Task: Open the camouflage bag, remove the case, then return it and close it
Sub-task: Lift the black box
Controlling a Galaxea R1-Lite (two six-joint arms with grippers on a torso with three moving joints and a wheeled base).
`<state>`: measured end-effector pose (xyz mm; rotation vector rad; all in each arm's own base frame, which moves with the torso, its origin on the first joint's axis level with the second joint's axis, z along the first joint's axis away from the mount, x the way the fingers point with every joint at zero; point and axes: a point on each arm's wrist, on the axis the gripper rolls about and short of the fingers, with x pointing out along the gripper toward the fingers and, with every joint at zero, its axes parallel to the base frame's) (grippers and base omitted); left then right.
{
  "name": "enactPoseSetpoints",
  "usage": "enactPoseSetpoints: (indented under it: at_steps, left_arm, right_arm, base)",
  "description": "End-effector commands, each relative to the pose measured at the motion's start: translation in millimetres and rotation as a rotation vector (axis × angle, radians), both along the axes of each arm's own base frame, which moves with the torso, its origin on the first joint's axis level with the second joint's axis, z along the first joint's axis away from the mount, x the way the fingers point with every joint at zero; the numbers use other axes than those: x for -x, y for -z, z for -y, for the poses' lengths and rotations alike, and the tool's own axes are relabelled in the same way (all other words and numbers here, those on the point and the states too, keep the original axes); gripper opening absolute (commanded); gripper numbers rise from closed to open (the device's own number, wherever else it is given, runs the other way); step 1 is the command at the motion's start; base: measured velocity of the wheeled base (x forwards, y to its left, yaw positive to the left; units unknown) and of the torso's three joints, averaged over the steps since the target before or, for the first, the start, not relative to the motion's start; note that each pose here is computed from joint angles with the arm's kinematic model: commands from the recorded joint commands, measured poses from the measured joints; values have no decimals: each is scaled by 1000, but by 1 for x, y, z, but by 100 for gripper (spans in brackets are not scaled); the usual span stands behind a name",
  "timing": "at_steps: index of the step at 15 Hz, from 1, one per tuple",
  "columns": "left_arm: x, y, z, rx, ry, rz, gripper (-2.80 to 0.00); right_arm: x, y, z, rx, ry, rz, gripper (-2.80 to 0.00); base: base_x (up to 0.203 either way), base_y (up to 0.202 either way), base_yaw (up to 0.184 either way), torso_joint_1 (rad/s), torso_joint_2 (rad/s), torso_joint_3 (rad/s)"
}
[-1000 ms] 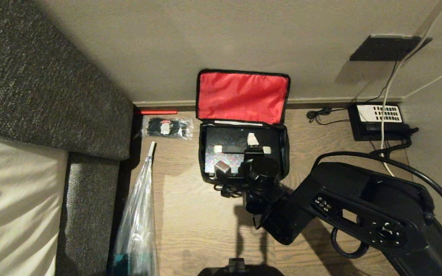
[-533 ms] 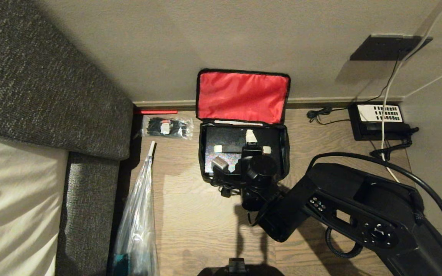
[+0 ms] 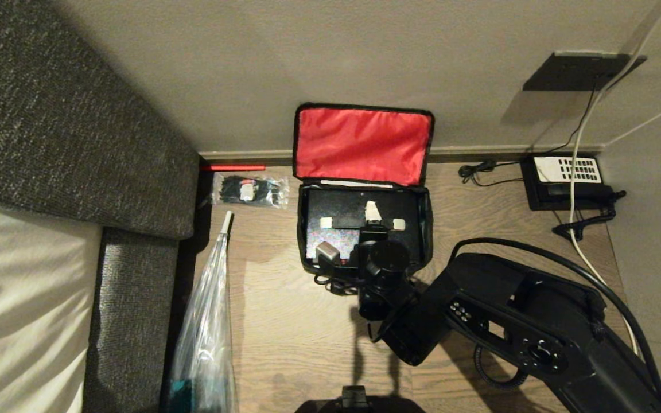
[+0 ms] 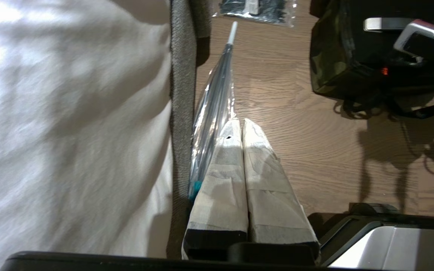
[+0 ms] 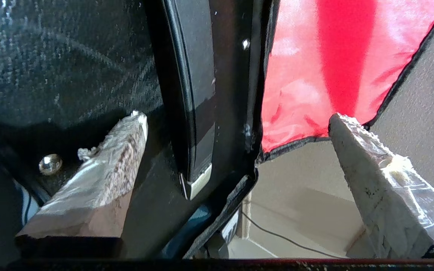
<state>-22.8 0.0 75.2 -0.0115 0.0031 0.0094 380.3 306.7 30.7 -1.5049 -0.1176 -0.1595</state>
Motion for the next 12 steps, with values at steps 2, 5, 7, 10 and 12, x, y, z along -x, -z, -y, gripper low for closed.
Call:
enactPoseSetpoints:
  at_steps: [2,5,7,10,12]
  left_arm:
    - [0,1,0,1,-1,0,-280]
    - [0,1,0,1,-1,0,-280]
    - [0,1,0,1,-3,0,-280]
    - [0,1,0,1,-1,0,-280]
    - [0,1,0,1,-1,0,-280]
  right_arm:
    - [-13,3,3,-1,29,25,0]
    - [-23,-4,7,-9,50,54,0]
    - [-30,-5,10,-13,66,68,0]
    - [-32,0,9,-18,66,73,0]
    - [-34,6,7,-20,67,71,0]
  base:
    - [0,0,0,0,0,0]
    - [0,0,0,0,0,0]
    - [0,0,0,0,0,0]
    - [0,0,0,0,0,0]
    - [0,0,0,0,0,0]
